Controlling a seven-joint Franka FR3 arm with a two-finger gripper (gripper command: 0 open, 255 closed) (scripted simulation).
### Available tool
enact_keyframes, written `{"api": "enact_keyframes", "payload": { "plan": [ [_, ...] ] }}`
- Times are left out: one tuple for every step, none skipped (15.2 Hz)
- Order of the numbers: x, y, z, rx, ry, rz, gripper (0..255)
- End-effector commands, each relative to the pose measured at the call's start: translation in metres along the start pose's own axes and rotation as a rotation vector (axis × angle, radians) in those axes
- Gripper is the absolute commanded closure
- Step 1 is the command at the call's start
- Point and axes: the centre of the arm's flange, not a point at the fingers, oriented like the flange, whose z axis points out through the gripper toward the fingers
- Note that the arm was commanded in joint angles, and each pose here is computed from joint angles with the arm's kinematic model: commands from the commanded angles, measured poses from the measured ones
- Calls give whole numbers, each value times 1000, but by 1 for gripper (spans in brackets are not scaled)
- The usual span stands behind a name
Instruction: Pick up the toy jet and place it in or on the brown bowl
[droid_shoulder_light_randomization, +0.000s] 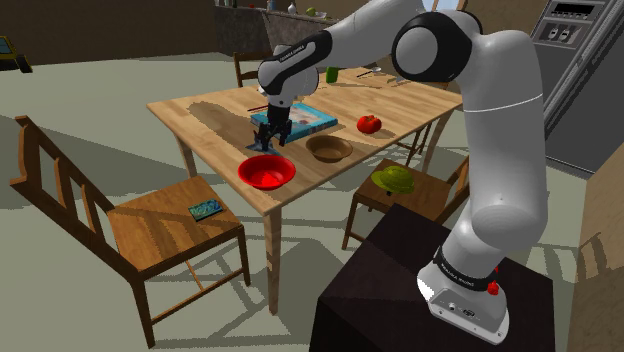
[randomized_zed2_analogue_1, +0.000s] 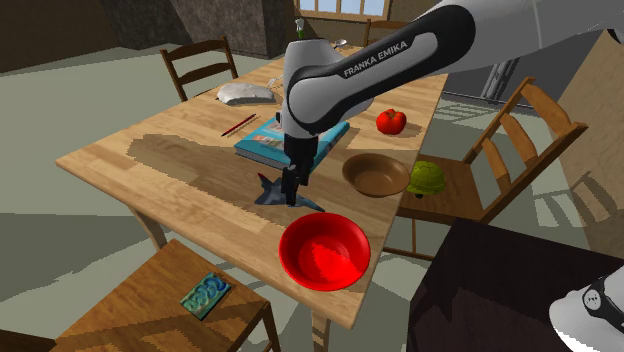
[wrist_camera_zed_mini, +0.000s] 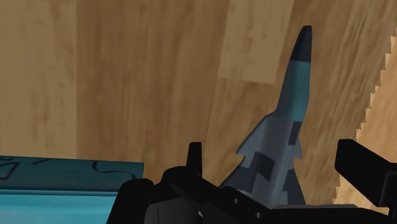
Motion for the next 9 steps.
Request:
{"api": "enact_keyframes", "payload": {
  "plan": [
    [0, 0, 0, 0, 0, 0, 0],
    [0, 0, 0, 0, 0, 0, 255],
    [0, 0, 0, 0, 0, 0, 255],
    [0, 0, 0, 0, 0, 0, 255],
    [0, 0, 0, 0, 0, 0, 255],
    [0, 0, 0, 0, 0, 0, 255],
    [0, 0, 0, 0, 0, 0, 255],
    [0, 0, 0, 0, 0, 0, 255],
    [0, 0, 0, 0, 0, 0, 255]
  ]
}}
